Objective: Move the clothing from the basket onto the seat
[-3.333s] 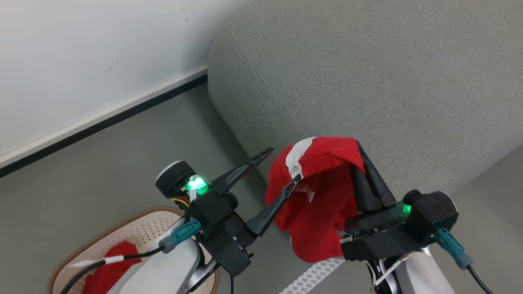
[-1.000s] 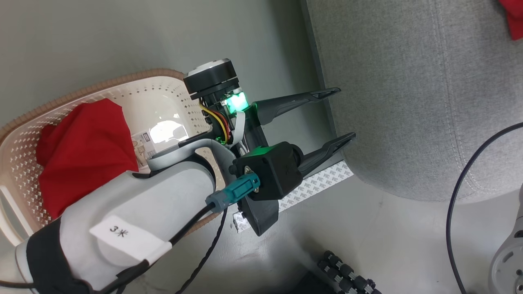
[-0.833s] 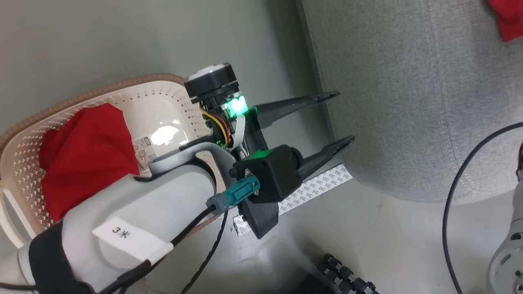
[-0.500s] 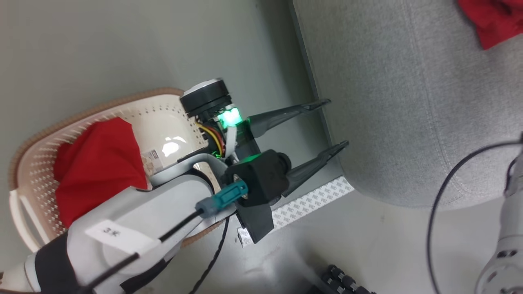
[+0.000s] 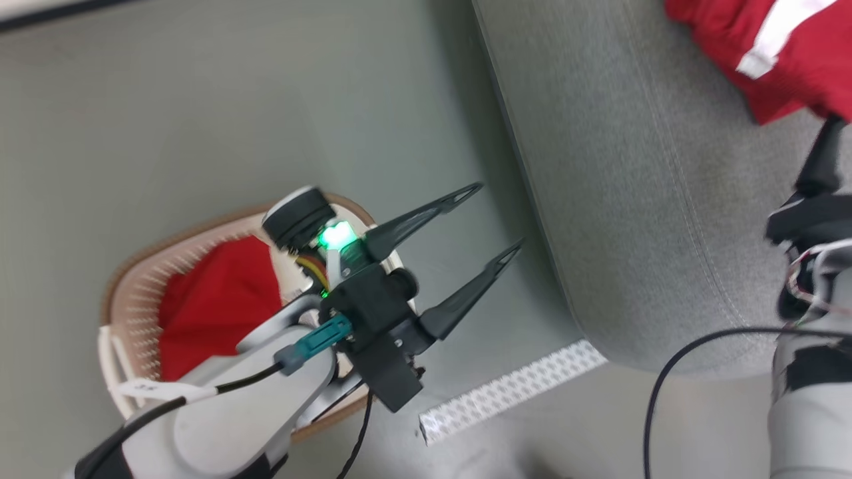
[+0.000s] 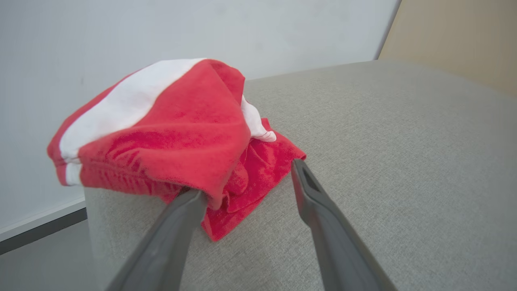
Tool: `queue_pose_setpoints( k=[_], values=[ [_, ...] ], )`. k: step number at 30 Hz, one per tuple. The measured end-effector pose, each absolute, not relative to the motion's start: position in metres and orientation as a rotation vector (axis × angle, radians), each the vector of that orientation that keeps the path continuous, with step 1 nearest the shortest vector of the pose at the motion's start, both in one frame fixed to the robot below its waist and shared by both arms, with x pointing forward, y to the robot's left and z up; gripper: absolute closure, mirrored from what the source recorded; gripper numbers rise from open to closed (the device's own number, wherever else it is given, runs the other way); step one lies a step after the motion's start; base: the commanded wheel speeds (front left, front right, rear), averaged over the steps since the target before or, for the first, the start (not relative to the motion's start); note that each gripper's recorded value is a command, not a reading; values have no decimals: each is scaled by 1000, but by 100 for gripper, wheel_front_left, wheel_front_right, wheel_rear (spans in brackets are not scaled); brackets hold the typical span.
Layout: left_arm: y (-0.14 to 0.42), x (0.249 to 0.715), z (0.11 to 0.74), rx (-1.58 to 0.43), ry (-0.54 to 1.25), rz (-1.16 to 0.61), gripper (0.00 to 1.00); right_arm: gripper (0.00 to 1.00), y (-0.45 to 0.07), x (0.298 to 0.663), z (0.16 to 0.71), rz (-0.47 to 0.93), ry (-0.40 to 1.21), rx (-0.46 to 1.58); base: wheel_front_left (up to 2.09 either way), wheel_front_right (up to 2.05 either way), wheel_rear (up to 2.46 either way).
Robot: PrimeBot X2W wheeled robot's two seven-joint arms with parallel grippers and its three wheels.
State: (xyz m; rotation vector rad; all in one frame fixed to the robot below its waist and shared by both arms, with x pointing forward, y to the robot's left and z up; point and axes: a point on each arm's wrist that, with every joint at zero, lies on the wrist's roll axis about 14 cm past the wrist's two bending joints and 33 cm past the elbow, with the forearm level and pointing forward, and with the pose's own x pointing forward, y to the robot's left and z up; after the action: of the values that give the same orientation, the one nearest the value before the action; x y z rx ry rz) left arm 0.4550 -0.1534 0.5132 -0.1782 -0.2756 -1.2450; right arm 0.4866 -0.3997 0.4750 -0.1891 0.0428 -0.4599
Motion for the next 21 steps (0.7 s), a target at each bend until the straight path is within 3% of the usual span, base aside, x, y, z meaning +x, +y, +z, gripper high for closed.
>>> queue_pose_setpoints(
  k=[21],
  values=[
    [-41, 439, 579, -122, -296, -793, 0, 0, -245, 487, 494, -45, 4, -86, 0, 0, 0]
  ],
)
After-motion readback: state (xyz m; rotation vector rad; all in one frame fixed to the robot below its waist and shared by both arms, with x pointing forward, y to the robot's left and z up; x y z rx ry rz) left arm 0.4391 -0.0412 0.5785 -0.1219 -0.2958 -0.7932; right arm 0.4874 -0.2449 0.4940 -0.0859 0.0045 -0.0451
